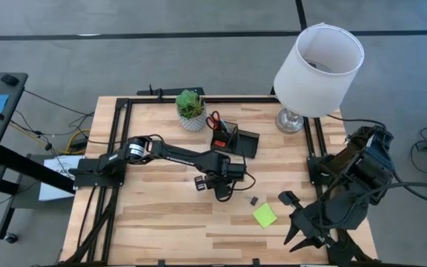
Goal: Pick and place office supplies into organizer
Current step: Put the left black binder clip into the black desk organizer
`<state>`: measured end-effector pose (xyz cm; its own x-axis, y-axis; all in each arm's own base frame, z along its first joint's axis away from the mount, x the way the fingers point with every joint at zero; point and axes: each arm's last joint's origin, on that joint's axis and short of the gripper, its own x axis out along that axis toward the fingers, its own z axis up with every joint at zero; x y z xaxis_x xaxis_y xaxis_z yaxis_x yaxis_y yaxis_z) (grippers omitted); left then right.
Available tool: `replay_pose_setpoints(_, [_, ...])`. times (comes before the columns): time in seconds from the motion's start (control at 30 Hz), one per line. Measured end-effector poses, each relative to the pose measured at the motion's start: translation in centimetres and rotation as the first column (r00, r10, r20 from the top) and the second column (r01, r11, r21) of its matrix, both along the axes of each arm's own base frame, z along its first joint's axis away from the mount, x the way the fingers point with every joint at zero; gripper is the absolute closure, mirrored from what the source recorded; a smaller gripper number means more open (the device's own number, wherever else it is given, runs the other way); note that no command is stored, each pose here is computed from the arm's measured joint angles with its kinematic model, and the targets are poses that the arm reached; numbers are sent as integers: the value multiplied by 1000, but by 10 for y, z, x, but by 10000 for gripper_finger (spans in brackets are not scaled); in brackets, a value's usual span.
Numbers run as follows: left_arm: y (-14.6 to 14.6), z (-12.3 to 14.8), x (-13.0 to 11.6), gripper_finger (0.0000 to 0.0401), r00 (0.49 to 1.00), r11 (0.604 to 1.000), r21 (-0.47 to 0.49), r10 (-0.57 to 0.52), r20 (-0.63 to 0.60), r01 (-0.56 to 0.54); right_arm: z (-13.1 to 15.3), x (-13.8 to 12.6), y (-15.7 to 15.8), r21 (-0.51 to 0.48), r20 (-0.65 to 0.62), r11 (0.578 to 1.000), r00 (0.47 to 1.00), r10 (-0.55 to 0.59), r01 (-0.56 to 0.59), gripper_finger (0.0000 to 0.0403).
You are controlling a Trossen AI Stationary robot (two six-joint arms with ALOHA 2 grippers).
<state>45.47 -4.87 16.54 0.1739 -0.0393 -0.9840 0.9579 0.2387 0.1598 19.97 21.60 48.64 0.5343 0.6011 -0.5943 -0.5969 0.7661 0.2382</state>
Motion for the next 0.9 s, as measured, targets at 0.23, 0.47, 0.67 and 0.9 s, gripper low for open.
replay_pose_setpoints(0.23, [0,-8,5,232,999,999,49,8,36,-9,0,0,0,0,0,1000,1000,0,0,327])
replay_pose_setpoints(0.47, [0,-6,5,232,999,999,46,14,39,-16,0,0,0,1,0,1000,1000,1,-1,327])
replay_pose_setpoints(0.67, [-6,-6,4,232,992,992,32,123,32,-124,0,0,0,1,-1,1000,1000,1,-1,327])
replay_pose_setpoints(0.9, [-17,-7,-2,232,953,953,-20,301,-33,-302,-1,-1,0,-10,-10,1000,1000,1,-1,327])
